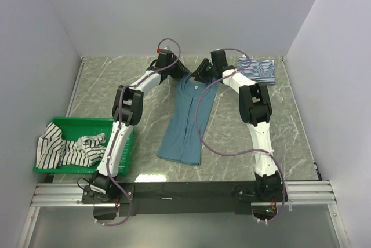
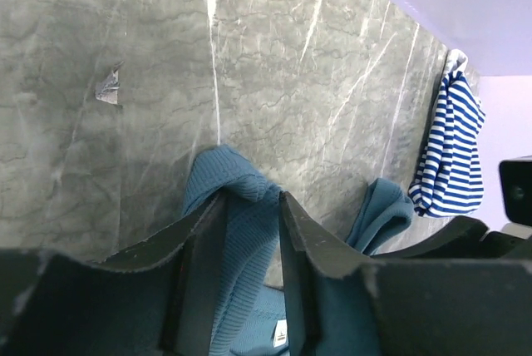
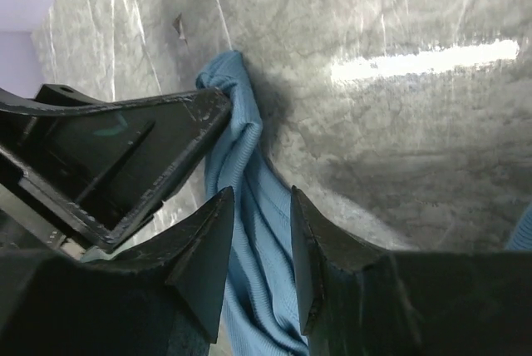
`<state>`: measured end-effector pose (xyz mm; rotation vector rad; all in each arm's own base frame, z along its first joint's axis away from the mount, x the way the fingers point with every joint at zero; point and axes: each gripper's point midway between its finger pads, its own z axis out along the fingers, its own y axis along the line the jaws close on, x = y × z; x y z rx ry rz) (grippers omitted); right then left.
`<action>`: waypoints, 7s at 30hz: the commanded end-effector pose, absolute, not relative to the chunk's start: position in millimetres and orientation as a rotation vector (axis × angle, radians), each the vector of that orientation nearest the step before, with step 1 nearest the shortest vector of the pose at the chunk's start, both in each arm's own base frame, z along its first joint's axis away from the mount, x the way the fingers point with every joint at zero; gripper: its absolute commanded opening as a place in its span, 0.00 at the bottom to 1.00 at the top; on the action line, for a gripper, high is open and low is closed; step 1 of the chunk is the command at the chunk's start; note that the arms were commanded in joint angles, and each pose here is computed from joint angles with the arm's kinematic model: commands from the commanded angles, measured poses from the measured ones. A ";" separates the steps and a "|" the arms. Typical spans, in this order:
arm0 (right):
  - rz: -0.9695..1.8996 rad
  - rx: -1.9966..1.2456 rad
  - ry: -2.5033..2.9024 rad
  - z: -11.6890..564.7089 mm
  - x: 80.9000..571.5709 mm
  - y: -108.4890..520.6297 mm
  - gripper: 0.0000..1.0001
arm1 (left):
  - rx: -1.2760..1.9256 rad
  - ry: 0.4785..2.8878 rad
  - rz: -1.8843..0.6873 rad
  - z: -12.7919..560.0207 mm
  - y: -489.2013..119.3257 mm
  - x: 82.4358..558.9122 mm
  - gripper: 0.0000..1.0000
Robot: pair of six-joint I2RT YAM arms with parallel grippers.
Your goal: Fold and stack the tank tops
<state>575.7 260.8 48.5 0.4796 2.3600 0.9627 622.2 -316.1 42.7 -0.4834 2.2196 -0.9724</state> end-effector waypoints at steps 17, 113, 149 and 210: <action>1.033 0.472 2.200 82.3 620.4 270.5 0.44 | -0.398 1.943 -1.193 140.6 -303.5 627.8 0.49; 1.126 0.503 2.128 131.3 632.5 259.5 0.68 | -0.814 2.731 -0.767 10.5 -251.5 205.8 0.20; 0.709 0.378 2.751 18.8 123.9 191.1 0.64 | -0.317 2.861 -0.680 31.6 -229.8 129.9 0.53; 0.509 0.185 2.621 102.7 180.8 230.7 0.01 | -0.303 2.644 -0.669 109.6 -253.4 214.8 0.00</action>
